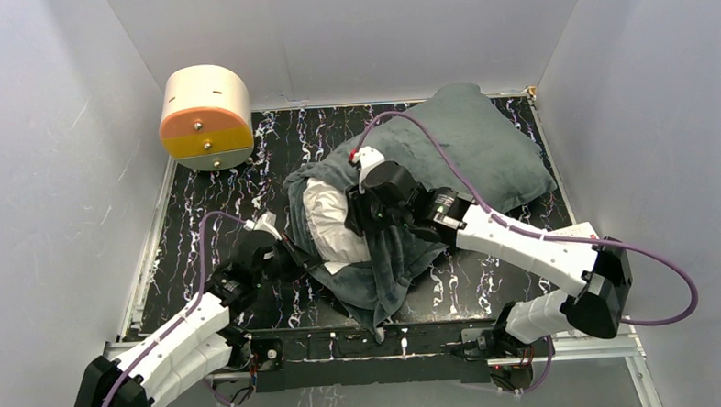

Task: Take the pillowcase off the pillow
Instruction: Remove the pillow from the pillowcase.

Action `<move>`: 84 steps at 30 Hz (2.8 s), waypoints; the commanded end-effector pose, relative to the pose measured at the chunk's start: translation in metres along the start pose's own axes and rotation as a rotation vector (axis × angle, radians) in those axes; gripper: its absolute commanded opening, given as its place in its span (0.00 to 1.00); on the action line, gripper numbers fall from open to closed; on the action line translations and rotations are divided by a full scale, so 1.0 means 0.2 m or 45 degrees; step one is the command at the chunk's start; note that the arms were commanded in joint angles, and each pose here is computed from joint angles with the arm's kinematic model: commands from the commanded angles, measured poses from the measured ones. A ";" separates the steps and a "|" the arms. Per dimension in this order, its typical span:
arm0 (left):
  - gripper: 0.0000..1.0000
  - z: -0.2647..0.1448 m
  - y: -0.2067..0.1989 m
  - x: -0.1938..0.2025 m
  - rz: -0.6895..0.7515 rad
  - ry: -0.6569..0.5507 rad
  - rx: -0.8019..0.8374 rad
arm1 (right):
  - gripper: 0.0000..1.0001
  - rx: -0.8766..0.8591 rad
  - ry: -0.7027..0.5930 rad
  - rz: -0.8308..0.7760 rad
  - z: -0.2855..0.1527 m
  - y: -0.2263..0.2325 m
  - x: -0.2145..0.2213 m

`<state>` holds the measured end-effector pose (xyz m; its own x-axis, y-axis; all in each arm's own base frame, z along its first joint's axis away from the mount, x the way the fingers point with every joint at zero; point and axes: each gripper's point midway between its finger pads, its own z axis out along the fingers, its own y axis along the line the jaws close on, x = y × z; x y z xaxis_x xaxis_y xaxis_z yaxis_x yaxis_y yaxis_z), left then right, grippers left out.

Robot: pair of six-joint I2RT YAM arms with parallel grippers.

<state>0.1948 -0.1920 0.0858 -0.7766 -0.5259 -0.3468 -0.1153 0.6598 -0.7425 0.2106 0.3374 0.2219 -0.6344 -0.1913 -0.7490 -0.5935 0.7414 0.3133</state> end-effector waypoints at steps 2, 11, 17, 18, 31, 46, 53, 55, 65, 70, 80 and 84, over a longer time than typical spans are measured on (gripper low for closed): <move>0.00 -0.04 0.24 0.08 0.072 0.086 -0.261 | 0.52 -0.142 -0.058 -0.218 -0.27 0.29 -0.05; 0.00 -0.05 0.21 0.09 0.083 0.104 -0.213 | 0.59 0.363 -0.135 -0.133 -0.35 -0.01 0.16; 0.00 -0.06 0.21 0.09 0.083 0.105 -0.213 | 0.56 0.357 -0.260 -0.081 -0.29 -0.05 0.19; 0.00 -0.06 0.21 0.09 0.083 0.103 -0.214 | 0.56 0.343 -0.270 -0.076 -0.26 -0.04 0.19; 0.00 -0.07 0.30 0.06 0.057 0.053 -0.344 | 0.18 0.689 -0.349 -0.016 -0.33 -0.42 0.09; 0.00 -0.06 0.22 -0.01 0.121 0.022 -0.296 | 0.12 0.391 0.064 0.414 0.07 -0.73 0.75; 0.00 -0.04 0.16 0.01 0.158 0.071 -0.238 | 0.65 -0.062 -0.130 0.140 -0.40 -0.30 0.22; 0.00 -0.05 0.15 0.02 0.161 0.079 -0.231 | 0.66 -0.314 -0.146 0.150 -0.47 -0.11 0.16; 0.00 -0.05 0.13 0.02 0.156 0.083 -0.213 | 0.66 -0.513 0.167 -0.237 -0.24 0.36 0.38; 0.00 -0.06 0.12 0.02 0.163 0.091 -0.199 | 0.62 -0.208 0.228 -0.288 -0.01 0.20 0.41; 0.00 -0.09 0.12 0.03 0.162 0.092 -0.188 | 0.57 -0.141 0.302 -0.400 0.17 0.13 0.51; 0.00 -0.09 0.13 0.03 0.164 0.091 -0.194 | 0.26 -0.356 0.355 -0.393 0.13 0.27 0.55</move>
<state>0.1900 -0.1762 0.0866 -0.7984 -0.4371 -0.4142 -0.0849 0.7626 -0.6413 0.1329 0.3479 0.1203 -0.5345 -0.5797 -0.6150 -0.8148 0.5467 0.1929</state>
